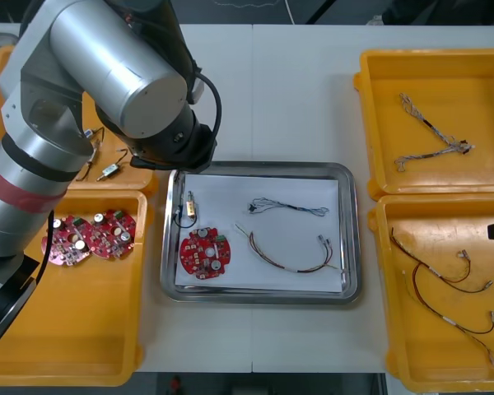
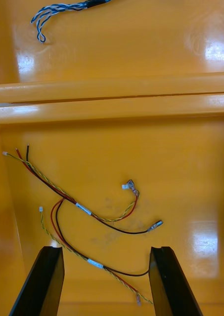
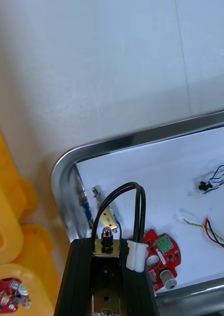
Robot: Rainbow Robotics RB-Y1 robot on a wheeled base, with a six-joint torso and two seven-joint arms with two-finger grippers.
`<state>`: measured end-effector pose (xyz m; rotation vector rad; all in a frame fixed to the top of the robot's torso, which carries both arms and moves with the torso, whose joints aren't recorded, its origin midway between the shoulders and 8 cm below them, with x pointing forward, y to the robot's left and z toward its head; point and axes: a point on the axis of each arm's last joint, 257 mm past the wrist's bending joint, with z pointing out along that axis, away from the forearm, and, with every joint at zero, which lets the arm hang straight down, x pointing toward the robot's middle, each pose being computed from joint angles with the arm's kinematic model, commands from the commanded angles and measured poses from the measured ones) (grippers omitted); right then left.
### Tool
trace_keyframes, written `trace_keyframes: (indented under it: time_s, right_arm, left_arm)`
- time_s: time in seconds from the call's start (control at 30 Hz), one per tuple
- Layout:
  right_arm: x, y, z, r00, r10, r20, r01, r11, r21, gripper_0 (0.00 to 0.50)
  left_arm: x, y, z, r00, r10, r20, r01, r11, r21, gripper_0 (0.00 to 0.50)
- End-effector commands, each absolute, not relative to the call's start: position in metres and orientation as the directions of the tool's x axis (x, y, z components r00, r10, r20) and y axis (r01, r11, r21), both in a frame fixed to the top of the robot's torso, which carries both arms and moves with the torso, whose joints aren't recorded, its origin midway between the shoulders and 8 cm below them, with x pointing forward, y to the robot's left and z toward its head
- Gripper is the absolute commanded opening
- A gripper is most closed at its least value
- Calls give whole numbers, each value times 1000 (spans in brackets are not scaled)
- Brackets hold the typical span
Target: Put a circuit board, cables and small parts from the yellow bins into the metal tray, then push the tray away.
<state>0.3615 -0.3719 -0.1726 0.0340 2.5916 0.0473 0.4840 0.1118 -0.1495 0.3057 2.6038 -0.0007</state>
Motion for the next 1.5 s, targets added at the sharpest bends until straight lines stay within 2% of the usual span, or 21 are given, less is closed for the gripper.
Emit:
trace_keyframes:
  time_s: [0.03, 0.37, 0.83, 0.9, 0.93, 1.0, 1.03, 1.07, 1.13, 1.23, 1.5]
  right_arm:
    - [354, -388, -161, -840, 63, -538, 65, 998, 16, 500]
    - [353, -386, -162, -842, 81, -534, 74, 997, 34, 500]
    - [353, -385, -163, -842, 93, -532, 84, 996, 41, 500]
    - [352, -386, -163, -842, 96, -531, 87, 995, 42, 500]
    - [352, -386, -163, -841, 97, -532, 88, 995, 42, 500]
    - [353, -386, -162, -840, 99, -533, 89, 995, 43, 500]
    - [353, -386, -162, -840, 100, -533, 90, 995, 44, 500]
    - [352, -387, -162, -841, 100, -532, 91, 995, 43, 500]
    - [353, -387, -161, -839, 102, -534, 93, 995, 44, 500]
    - [352, -388, -161, -839, 105, -534, 97, 994, 42, 500]
    - [353, -390, -159, -838, 104, -536, 100, 994, 37, 500]
  left_arm:
    - [482, 88, -174, -832, 273, -482, 282, 958, 55, 2]
    - [494, 73, -217, -831, 287, -476, 301, 952, 49, 3]
    - [495, 64, -249, -825, 304, -476, 316, 947, 57, 7]
    - [495, 64, -249, -826, 303, -475, 316, 947, 56, 47]
    - [494, 64, -250, -827, 304, -473, 316, 947, 57, 114]
    - [494, 63, -250, -827, 304, -473, 317, 947, 55, 251]
    - [494, 63, -251, -828, 302, -472, 315, 948, 54, 419]
    - [494, 63, -250, -828, 303, -473, 316, 947, 54, 477]
    - [494, 63, -250, -828, 303, -473, 316, 947, 54, 500]
    - [493, 63, -249, -827, 304, -473, 316, 947, 55, 500]
    - [482, 71, -210, -837, 283, -468, 301, 953, 39, 500]
